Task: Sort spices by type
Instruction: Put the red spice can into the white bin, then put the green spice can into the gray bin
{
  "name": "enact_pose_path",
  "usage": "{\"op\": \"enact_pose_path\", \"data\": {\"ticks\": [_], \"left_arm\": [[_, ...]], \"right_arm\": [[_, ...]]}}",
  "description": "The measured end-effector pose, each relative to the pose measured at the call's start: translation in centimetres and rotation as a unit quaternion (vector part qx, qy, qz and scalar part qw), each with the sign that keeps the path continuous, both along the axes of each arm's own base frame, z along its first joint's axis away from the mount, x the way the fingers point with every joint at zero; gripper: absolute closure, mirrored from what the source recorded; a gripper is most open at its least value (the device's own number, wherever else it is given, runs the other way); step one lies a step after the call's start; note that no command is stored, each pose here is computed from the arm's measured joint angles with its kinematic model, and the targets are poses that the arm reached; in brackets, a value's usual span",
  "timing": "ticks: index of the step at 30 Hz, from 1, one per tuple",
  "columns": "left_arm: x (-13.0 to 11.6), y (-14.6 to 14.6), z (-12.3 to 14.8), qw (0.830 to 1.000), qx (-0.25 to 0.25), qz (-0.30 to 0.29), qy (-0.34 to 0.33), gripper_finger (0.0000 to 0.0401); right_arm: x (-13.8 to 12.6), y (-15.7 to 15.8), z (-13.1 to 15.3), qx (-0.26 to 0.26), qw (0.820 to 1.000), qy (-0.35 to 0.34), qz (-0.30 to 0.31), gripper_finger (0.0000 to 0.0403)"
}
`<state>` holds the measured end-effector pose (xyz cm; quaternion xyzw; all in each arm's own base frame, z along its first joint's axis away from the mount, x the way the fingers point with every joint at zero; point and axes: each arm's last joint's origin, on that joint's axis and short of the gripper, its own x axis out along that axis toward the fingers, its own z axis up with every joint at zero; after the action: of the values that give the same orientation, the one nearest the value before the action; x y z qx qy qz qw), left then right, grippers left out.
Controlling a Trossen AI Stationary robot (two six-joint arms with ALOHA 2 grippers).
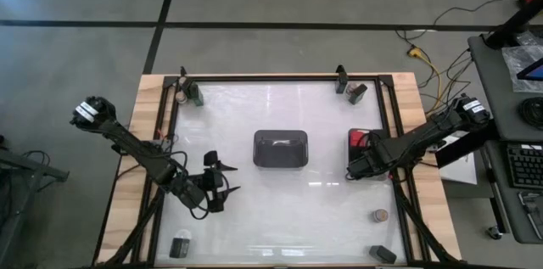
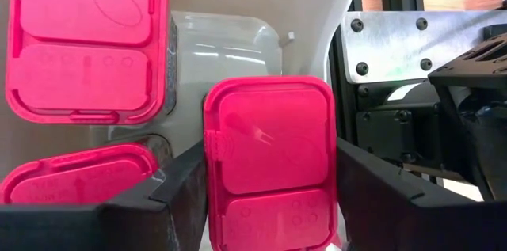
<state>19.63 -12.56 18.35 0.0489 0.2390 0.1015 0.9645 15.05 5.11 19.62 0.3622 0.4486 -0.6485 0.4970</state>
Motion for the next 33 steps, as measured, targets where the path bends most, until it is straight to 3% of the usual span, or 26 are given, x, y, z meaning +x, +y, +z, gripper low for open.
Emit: {"op": "enact_pose_path", "data": {"ticks": [19, 27, 33], "left_arm": [[0.0, 0.0, 0.0, 1.0, -0.006, 0.002, -0.001, 0.0143], [0.0, -0.1, 0.0, 1.0, -0.011, 0.0, 0.0, 0.0143], [0.2, -0.2, 0.2, 1.0, -0.004, -0.009, -0.012, 0.0143]], "right_arm": [[0.0, 0.0, 0.7, -0.009, 1.0, -0.004, 0.004, 0.0153], [0.8, 0.1, 4.1, -0.028, 0.999, -0.01, 0.033, 0.0117], [2.8, 0.2, 7.5, -0.101, 0.985, -0.099, 0.102, 0.0093]]}}
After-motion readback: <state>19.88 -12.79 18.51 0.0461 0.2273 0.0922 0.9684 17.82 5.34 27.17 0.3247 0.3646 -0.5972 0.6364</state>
